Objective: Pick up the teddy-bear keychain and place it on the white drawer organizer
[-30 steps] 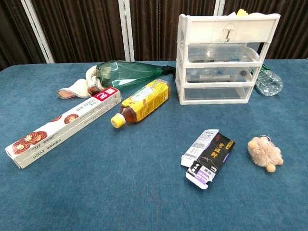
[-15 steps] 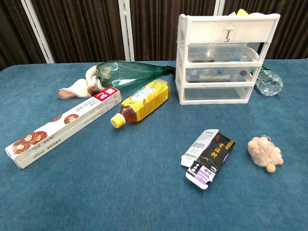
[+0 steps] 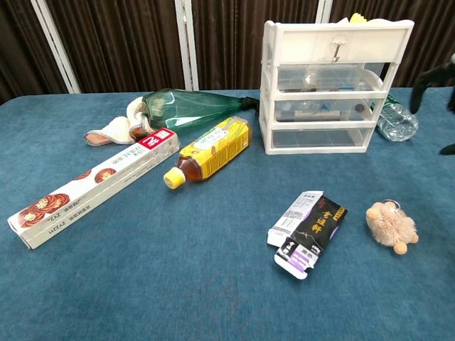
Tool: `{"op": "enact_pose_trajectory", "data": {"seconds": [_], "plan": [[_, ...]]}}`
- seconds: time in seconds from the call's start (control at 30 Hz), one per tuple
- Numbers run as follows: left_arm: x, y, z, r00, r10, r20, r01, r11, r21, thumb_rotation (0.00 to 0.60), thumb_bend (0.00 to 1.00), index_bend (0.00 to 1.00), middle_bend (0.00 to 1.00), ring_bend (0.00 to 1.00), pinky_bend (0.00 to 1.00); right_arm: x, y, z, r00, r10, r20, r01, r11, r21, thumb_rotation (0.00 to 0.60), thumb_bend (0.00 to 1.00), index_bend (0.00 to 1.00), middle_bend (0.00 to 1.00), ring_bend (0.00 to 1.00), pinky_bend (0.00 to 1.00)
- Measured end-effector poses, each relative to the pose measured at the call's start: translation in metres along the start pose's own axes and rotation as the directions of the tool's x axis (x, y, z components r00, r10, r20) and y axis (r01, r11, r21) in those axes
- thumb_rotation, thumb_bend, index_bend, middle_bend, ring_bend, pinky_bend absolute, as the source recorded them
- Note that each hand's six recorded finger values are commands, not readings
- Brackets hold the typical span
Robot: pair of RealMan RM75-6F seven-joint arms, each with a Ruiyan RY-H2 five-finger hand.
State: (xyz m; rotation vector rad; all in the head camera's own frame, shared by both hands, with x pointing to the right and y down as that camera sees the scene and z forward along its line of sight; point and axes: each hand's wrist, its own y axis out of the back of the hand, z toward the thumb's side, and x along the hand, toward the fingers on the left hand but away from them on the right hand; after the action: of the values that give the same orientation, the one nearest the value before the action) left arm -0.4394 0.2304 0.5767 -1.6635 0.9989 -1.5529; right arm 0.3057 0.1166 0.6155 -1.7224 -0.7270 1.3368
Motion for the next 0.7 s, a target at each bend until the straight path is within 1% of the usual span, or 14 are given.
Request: {"op": "enact_pose_trajectory", "data": {"seconds": [0.3,0.4,0.53,0.7], "plan": [[0.001,0.0,-0.001,1.0,-0.008,-0.006,0.008,1.0,-0.015,0.6,0.1,0.0,0.0,0.0,0.0,-0.03,-0.043,0.027,0.996,0.087,0.025,-0.086,0.996,-0.014,0.6,0.01,0.44,1.0,1.0,0.88],[0.001,0.0,-0.002,1.0,-0.012,-0.009,0.012,1.0,-0.022,0.6,0.1,0.0,0.0,0.0,0.0,-0.035,-0.052,0.032,0.995,0.099,0.031,-0.098,0.995,-0.014,0.6,0.04,0.45,1.0,1.0,0.88],[0.001,0.0,-0.001,1.0,-0.015,-0.005,0.015,1.0,-0.025,0.6,0.1,0.0,0.0,0.0,0.0,-0.039,-0.067,0.039,0.992,0.118,0.039,-0.118,0.993,-0.022,0.6,0.04,0.45,1.0,1.0,0.88],[0.001,0.001,-0.001,1.0,-0.017,-0.004,0.017,0.999,-0.029,0.6,0.1,0.0,0.0,0.0,0.0,-0.041,-0.082,0.043,0.989,0.14,0.053,-0.139,0.99,-0.022,0.6,0.09,0.49,1.0,1.0,0.88]]}}
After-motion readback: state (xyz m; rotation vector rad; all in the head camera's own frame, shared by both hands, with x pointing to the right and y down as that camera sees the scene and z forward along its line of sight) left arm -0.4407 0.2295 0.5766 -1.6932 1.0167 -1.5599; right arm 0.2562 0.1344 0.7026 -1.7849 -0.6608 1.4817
